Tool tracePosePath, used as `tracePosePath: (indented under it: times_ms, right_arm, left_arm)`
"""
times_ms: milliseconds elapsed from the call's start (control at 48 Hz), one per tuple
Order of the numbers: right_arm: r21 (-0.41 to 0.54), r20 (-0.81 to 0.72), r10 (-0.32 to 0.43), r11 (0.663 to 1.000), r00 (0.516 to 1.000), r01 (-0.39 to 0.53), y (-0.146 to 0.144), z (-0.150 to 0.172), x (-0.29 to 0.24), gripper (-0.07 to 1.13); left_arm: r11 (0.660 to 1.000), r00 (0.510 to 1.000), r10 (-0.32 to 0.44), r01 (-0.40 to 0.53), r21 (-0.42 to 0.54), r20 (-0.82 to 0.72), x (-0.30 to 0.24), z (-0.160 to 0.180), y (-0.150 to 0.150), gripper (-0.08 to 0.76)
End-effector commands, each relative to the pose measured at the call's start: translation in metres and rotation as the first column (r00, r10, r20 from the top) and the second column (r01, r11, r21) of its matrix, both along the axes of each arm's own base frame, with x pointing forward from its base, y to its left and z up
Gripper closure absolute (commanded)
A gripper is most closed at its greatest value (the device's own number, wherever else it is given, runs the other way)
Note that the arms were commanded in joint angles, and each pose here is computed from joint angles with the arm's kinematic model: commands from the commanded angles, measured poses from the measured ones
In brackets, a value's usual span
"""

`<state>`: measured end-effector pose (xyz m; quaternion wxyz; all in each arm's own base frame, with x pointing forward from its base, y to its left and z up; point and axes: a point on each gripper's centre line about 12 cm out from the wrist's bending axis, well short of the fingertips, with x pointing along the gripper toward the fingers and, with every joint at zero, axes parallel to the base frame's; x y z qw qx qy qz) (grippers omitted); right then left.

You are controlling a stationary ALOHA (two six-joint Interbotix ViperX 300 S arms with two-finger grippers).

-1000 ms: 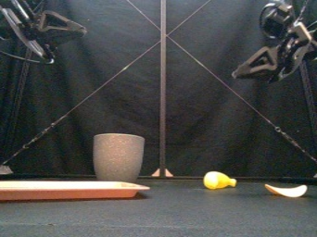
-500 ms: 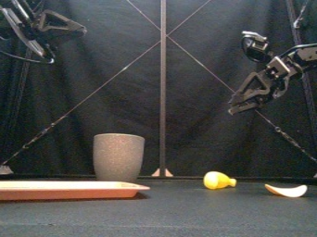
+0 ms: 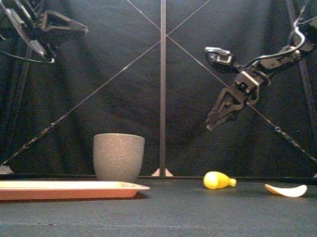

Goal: Pick the banana then place it in the grey bowl
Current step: Pick the banana

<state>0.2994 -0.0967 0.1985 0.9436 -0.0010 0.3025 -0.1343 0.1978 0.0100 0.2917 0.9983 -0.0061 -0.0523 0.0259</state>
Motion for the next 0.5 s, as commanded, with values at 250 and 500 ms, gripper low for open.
tracePosePath:
  times_ms: [250,500]
  right_arm:
    - [-0.037,-0.402,0.077,0.994,0.912,-0.1,-0.003,-0.041,0.026,-0.01]
    - [-0.015,-0.439,0.105,0.992,0.892,-0.124,0.003,-0.064,0.031,0.0]
  left_arm:
    - [1.0,1.0,0.003,-0.003,0.002,0.009,0.001,0.002,0.001,0.671]
    - [1.0,1.0,0.009,-0.009,0.005,0.006,0.001,0.0,0.002,0.671]
